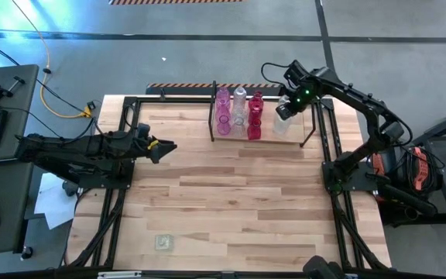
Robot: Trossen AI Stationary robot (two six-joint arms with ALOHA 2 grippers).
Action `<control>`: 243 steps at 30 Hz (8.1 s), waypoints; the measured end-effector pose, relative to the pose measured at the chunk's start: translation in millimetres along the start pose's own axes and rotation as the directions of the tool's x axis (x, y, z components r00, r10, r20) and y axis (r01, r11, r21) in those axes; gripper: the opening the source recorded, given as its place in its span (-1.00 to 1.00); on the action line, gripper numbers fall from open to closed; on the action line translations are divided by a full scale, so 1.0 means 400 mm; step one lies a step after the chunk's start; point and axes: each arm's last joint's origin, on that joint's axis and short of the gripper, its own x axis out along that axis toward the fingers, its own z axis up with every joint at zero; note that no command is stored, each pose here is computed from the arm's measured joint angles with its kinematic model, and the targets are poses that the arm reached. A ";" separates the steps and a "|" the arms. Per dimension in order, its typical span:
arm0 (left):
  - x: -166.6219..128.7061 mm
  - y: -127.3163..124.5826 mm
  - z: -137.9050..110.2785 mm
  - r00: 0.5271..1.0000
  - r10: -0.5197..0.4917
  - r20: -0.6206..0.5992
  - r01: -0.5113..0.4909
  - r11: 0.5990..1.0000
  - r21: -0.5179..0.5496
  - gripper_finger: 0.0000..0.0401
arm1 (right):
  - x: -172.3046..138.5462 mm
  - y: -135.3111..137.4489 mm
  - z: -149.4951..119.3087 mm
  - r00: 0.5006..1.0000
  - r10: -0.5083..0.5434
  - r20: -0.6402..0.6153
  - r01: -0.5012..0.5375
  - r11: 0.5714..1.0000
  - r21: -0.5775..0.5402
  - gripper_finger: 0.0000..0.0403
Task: Sort vases onto shelf
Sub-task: Align the transparent vase with the other transparent vase on the shelf
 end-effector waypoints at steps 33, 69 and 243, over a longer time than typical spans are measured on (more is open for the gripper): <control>0.000 -0.008 0.004 0.999 -0.041 0.003 0.041 0.999 -0.011 -0.07 | -0.004 -0.006 0.005 0.994 -0.104 0.039 0.104 0.995 -0.002 -0.76; -0.055 -0.034 -0.115 0.685 -0.283 -0.672 0.452 0.888 0.086 -0.07 | -0.178 0.648 -0.239 0.659 0.659 0.363 -0.481 0.740 -0.471 -0.76; -0.107 -0.119 -0.147 0.854 0.209 -0.476 -0.032 0.935 0.353 -1.00 | 0.177 1.079 -0.421 0.929 0.310 -0.202 -0.368 0.724 -0.583 -0.74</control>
